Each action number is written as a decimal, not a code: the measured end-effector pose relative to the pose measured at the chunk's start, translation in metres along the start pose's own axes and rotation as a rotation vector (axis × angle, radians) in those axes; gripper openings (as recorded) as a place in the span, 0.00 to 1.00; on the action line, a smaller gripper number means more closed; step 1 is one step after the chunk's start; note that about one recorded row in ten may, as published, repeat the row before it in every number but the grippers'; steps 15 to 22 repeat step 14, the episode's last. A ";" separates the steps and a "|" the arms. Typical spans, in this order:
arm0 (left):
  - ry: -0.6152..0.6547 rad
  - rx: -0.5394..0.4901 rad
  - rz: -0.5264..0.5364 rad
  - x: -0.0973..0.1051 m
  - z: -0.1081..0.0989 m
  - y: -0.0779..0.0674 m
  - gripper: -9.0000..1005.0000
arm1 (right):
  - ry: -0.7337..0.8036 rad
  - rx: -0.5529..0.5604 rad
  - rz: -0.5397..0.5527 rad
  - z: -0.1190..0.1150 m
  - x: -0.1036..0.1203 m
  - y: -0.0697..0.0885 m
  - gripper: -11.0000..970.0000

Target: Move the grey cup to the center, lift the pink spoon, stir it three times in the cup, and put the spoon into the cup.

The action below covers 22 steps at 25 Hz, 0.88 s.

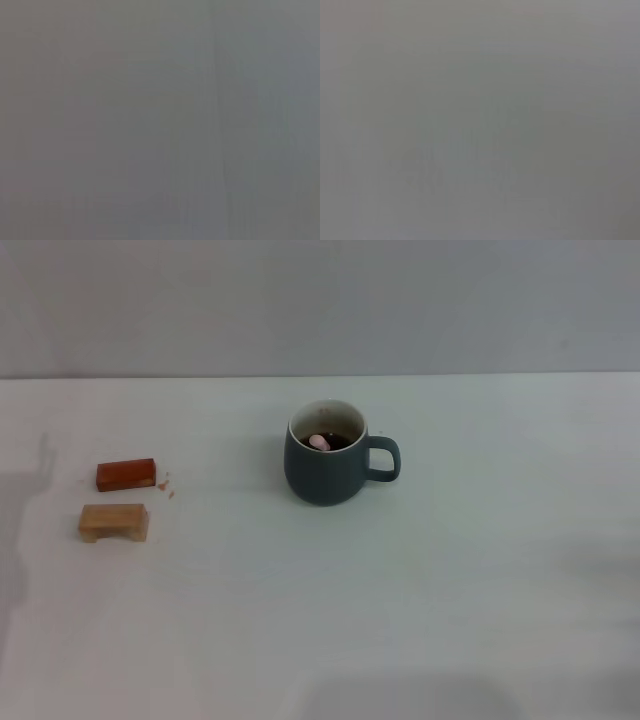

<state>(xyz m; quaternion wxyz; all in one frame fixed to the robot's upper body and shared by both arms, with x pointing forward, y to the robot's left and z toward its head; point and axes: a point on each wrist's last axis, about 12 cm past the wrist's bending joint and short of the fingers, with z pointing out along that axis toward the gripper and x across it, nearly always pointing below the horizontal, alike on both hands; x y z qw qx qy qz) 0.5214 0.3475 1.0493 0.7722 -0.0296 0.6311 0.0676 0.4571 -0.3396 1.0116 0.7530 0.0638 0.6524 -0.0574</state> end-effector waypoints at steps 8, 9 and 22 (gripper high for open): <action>0.033 0.009 0.007 0.005 -0.003 -0.002 0.75 | 0.000 0.005 -0.002 -0.003 0.000 -0.001 0.01; 0.037 0.010 0.006 0.006 -0.003 -0.003 0.77 | 0.001 0.005 -0.003 -0.003 0.000 -0.002 0.01; 0.056 0.009 0.008 0.009 -0.005 -0.003 0.82 | 0.006 0.007 -0.009 -0.005 0.001 -0.003 0.01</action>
